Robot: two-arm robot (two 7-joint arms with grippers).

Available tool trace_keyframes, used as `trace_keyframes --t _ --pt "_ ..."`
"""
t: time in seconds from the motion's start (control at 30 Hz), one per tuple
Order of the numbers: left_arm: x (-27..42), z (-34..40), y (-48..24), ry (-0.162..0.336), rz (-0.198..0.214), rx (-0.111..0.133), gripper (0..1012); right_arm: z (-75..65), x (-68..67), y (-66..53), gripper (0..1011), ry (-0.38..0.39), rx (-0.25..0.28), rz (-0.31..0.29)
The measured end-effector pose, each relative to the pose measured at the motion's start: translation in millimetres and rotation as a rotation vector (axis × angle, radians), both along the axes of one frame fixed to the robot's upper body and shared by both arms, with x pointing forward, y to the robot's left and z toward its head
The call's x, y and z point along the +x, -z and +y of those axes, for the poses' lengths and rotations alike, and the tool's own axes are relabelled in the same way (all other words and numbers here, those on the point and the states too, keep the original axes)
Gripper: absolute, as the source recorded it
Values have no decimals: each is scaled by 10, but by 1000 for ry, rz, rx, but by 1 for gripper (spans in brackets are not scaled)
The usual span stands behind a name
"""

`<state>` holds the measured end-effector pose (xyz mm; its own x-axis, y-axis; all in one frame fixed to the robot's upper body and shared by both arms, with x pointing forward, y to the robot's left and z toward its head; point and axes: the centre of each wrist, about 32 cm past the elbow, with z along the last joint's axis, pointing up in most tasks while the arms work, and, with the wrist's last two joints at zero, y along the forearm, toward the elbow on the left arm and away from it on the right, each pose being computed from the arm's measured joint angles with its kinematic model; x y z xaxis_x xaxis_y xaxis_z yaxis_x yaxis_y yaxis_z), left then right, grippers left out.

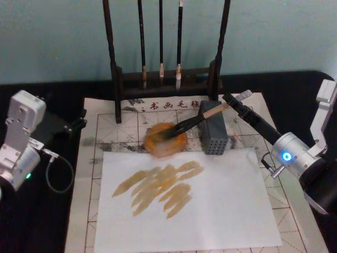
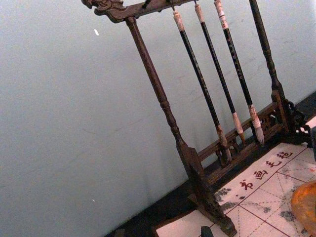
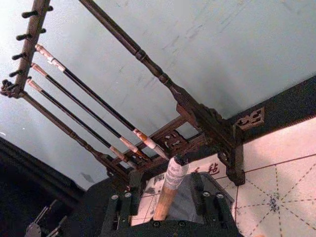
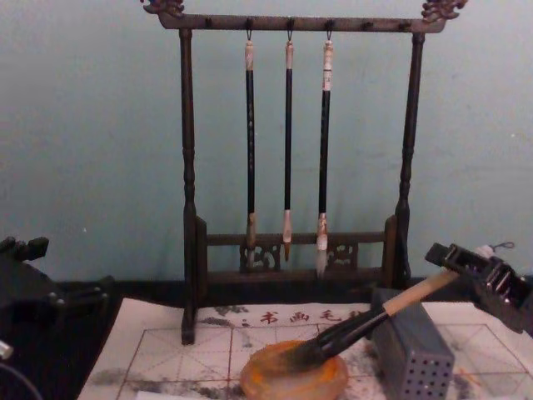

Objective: Pick up the brush from the inkstone, write on the paper, then place the brush back to its original position.

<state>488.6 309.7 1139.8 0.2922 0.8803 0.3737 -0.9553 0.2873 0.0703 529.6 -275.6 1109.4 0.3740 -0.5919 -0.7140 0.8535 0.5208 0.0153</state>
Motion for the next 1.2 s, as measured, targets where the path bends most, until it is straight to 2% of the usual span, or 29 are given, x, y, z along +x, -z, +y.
trace_keyframes --t 0.03,0.13,0.17,0.4,0.77,0.97,1.07,1.1,1.2 --pt "0 0 0 0 0 0 1001 0 0 0 698 0 0 0" --pt "0 0 0 0 0 0 1001 0 0 -1 756 0 0 -1" --pt "0 0 0 0 0 0 1001 0 0 -1 811 0 0 -1" --pt "0 0 0 0 0 0 1001 0 1 -1 994 0 1 -1" --pt "0 0 0 0 0 0 1001 0 0 -1 1000 0 1 -1" --pt "0 0 0 0 0 0 1001 -36 -12 -28 1000 -32 -2 -5" --pt "0 0 0 0 0 0 1001 -59 -41 -43 1000 -61 -39 -3" --pt "0 0 0 0 0 0 1001 -68 -59 -49 1000 -74 -74 -2" --pt "0 0 0 0 0 0 1001 -81 -85 -55 1000 -88 -114 1"
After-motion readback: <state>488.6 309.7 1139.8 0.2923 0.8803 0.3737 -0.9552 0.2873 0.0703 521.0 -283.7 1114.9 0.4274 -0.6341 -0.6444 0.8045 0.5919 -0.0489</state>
